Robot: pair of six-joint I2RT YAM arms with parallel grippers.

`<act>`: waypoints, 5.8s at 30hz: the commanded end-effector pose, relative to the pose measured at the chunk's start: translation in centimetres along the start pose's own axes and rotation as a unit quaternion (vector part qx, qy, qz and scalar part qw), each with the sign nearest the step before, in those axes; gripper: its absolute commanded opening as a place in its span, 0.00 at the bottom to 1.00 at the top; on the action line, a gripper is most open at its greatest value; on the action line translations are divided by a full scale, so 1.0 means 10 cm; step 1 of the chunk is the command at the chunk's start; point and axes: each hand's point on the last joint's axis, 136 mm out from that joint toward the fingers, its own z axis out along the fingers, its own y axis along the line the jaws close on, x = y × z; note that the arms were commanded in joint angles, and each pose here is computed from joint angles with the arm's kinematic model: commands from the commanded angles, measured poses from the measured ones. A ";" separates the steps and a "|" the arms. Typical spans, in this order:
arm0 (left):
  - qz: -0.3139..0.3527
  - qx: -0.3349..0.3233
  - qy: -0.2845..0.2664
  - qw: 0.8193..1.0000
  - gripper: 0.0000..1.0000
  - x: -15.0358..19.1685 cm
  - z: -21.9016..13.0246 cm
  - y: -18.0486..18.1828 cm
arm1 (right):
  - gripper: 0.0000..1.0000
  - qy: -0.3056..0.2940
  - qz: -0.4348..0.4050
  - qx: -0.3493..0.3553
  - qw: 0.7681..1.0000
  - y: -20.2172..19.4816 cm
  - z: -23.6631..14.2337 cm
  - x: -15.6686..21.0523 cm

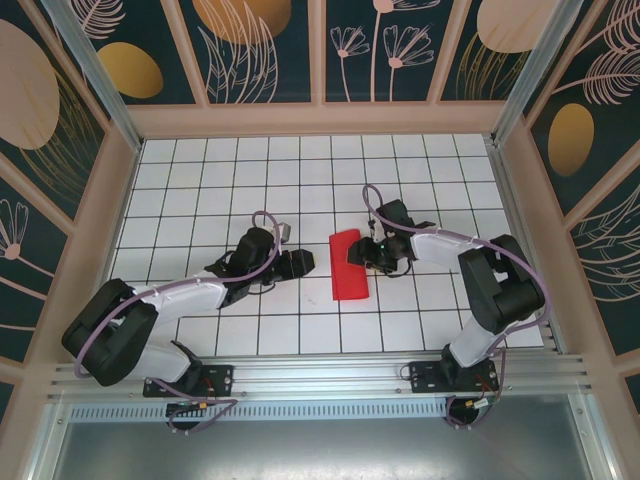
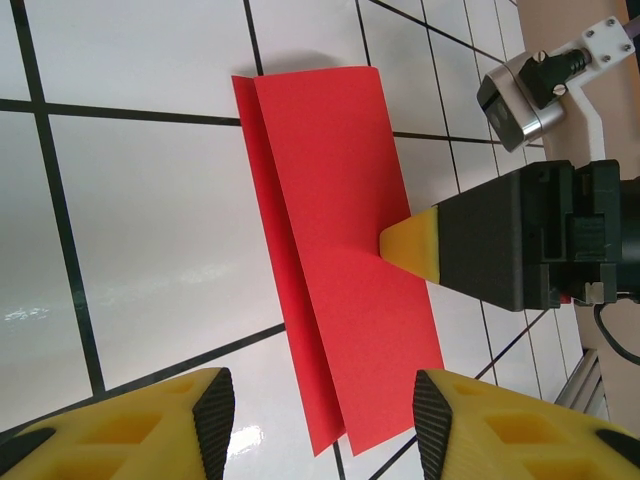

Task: Fold a paper plane with a square sheet of paper (pick it up from the middle)
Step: Fold the square sheet of paper in half at the center of the table, then hold the square sheet of paper at the center of the table, then fold the square sheet of paper in half at the center of the table.

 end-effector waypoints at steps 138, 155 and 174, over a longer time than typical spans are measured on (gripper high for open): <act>0.017 -0.164 0.152 0.975 0.00 0.63 0.99 0.71 | 0.25 -0.032 -0.006 -0.061 0.998 0.25 -0.13 0.01; 0.014 -0.171 0.157 0.973 0.00 0.70 0.98 0.79 | 0.29 -0.001 0.032 -0.023 0.999 -0.21 0.12 0.21; 0.014 -0.170 0.156 0.973 0.00 0.69 0.96 0.79 | 0.27 0.015 0.025 -0.096 0.995 -0.02 -0.06 0.56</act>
